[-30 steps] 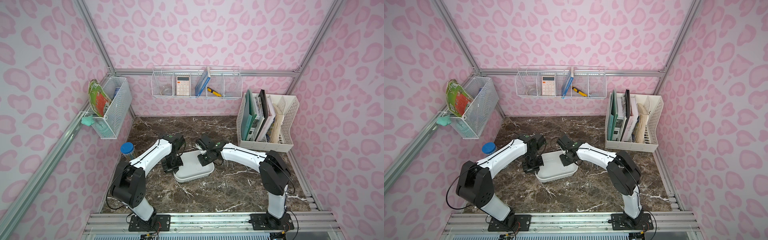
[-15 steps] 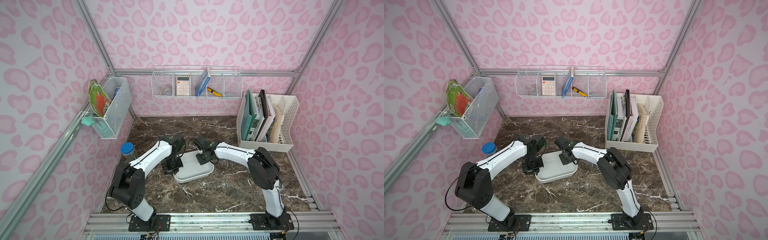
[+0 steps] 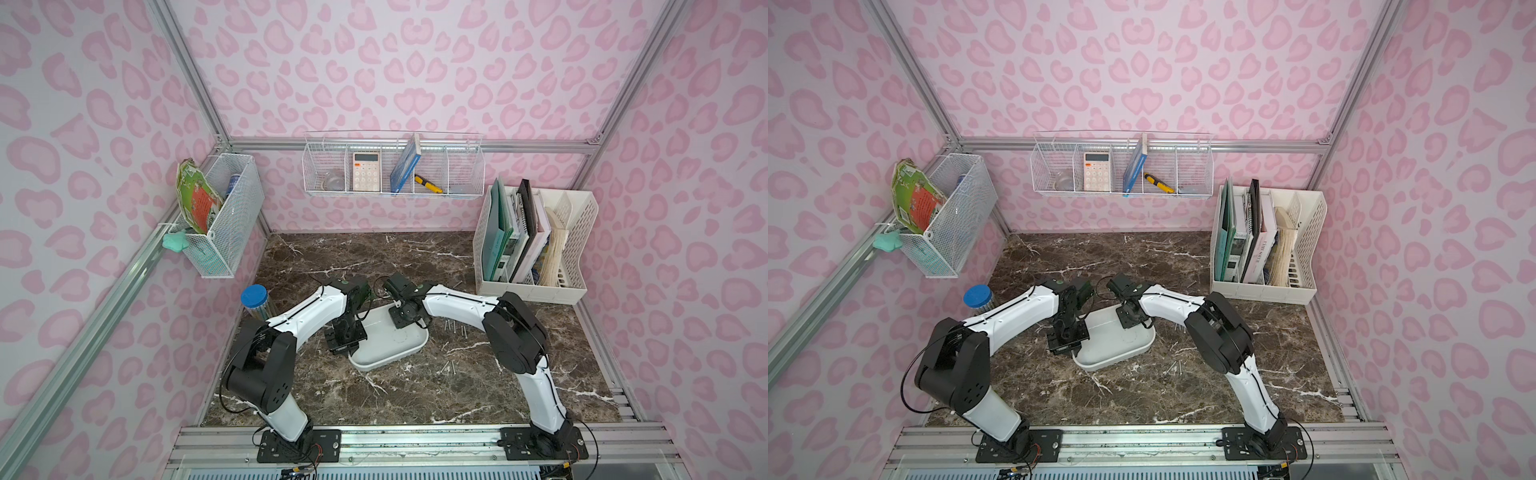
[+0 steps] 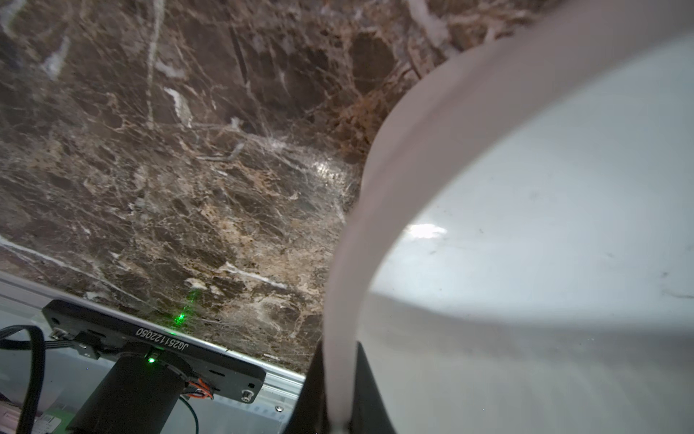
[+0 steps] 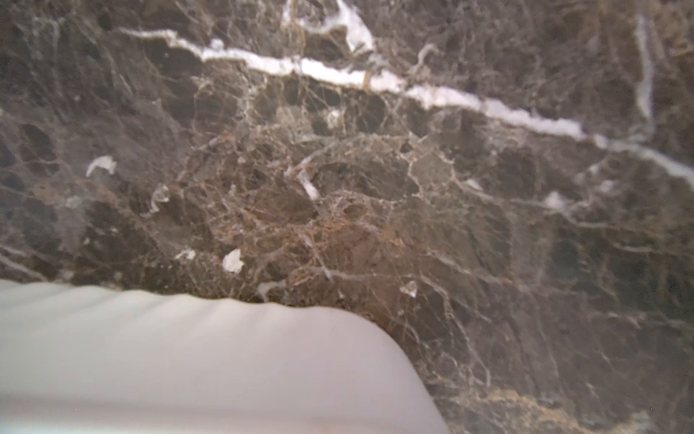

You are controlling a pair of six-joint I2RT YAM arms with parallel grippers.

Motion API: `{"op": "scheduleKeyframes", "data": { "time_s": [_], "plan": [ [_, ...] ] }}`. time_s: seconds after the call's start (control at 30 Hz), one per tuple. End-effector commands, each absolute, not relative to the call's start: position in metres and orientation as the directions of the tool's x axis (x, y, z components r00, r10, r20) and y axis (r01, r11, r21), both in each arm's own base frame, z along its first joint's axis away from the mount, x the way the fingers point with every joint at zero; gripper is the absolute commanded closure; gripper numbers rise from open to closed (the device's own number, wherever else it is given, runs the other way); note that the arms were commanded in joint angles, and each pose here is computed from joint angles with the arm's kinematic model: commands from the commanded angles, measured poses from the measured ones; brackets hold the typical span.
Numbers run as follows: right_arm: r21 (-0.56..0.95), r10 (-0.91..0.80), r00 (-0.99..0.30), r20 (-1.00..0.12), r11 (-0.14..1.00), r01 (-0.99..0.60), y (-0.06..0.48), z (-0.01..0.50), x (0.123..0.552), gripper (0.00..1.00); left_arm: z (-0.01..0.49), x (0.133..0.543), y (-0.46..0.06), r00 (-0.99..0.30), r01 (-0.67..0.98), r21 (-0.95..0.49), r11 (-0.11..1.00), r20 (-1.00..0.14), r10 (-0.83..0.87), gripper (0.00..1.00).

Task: Take out the screws from the storage box
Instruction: Adjust the storage box at the center of the board, then pick up the screw from the storage box.

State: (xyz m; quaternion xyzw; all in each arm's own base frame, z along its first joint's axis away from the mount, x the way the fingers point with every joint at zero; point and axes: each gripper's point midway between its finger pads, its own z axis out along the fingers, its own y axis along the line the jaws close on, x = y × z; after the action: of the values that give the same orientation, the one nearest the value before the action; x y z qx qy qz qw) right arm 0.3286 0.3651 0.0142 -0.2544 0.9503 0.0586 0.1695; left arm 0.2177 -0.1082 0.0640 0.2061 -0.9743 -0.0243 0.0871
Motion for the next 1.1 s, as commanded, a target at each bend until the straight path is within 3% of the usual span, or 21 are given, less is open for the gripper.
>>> {"op": "scheduleKeyframes", "data": {
  "time_s": [0.0, 0.13, 0.3, 0.5, 0.73, 1.07],
  "plan": [
    [-0.006, -0.494, -0.851, -0.179, 0.865, -0.501, 0.339, -0.017, 0.295, 0.78, 0.06, 0.221, -0.108, -0.896, -0.414, 0.081, 0.907, 0.139, -0.422, 1.0],
    [-0.05, -0.511, -0.85, -0.13, 0.859, -0.509, 0.331, -0.024, 0.284, 0.77, 0.058, 0.221, -0.109, -0.894, -0.422, 0.067, 0.904, 0.135, -0.427, 1.0],
    [-0.036, -0.515, -0.849, -0.12, 0.857, -0.515, 0.331, -0.024, 0.275, 0.77, 0.057, 0.22, -0.109, -0.892, -0.431, 0.052, 0.901, 0.126, -0.434, 0.86],
    [-0.037, -0.534, -0.837, -0.118, 0.845, -0.534, 0.332, -0.024, 0.272, 0.91, 0.061, 0.219, -0.105, -0.888, -0.451, 0.039, 0.892, 0.084, -0.453, 0.7],
    [-0.07, -0.544, -0.833, -0.102, 0.839, -0.54, 0.331, -0.027, 0.272, 0.98, 0.069, 0.224, -0.11, -0.887, -0.461, -0.035, 0.887, 0.046, -0.459, 0.5],
    [-0.07, -0.528, -0.829, -0.187, 0.849, -0.524, 0.341, 0.003, 0.286, 1.0, 0.087, 0.23, -0.106, -0.873, -0.473, -0.128, 0.872, -0.065, -0.483, 0.46]
  ]
}}
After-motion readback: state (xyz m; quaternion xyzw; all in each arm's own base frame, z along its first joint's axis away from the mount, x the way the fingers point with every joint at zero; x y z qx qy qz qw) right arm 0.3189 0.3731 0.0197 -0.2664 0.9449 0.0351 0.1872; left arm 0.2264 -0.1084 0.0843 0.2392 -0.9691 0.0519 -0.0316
